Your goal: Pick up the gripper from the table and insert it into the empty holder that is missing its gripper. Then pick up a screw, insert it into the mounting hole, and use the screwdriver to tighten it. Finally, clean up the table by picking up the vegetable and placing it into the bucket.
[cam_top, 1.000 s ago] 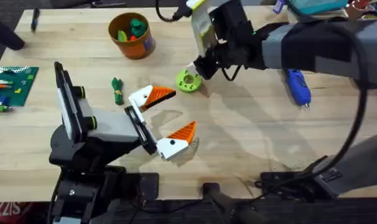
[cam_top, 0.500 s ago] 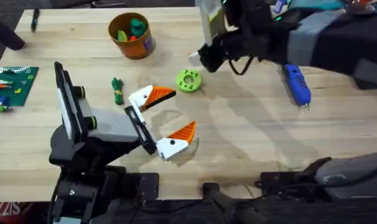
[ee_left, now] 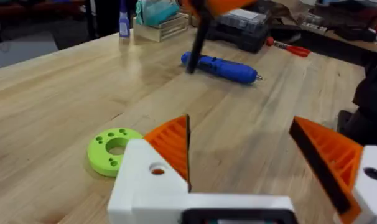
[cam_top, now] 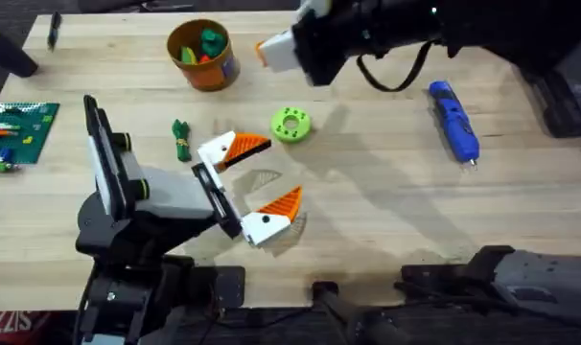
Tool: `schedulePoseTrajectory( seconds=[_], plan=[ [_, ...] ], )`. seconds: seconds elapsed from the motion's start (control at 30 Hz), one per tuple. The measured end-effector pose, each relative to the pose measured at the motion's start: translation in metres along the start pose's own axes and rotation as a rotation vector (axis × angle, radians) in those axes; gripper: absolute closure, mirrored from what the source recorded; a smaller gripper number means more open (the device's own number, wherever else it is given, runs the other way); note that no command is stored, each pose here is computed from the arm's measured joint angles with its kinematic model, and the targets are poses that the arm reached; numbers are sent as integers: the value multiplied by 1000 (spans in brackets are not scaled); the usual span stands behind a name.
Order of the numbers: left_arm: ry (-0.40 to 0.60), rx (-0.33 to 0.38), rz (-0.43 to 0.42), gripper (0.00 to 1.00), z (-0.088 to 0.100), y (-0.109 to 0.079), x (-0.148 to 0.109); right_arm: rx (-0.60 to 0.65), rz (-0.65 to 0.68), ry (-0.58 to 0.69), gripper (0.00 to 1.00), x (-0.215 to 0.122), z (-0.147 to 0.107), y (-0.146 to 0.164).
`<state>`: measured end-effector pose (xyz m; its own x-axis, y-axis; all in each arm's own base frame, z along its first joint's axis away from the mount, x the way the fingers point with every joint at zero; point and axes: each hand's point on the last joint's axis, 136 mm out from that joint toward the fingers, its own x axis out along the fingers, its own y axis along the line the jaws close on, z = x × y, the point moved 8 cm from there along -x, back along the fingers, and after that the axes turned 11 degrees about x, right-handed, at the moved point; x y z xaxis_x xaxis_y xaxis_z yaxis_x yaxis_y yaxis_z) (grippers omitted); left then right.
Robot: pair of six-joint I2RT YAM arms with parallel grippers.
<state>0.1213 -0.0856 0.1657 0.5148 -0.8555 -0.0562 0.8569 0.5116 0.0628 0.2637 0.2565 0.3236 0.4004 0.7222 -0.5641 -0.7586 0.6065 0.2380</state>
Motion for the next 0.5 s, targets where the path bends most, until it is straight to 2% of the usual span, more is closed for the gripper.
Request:
schedulePoseTrajectory(
  seconds=[0.27,0.5],
  plan=[
    [0,0,0,11,0,0,0,-61,117,47,997,-5,2,54],
    [0,0,0,11,0,0,0,-70,156,81,997,-9,-1,74]
  ],
)
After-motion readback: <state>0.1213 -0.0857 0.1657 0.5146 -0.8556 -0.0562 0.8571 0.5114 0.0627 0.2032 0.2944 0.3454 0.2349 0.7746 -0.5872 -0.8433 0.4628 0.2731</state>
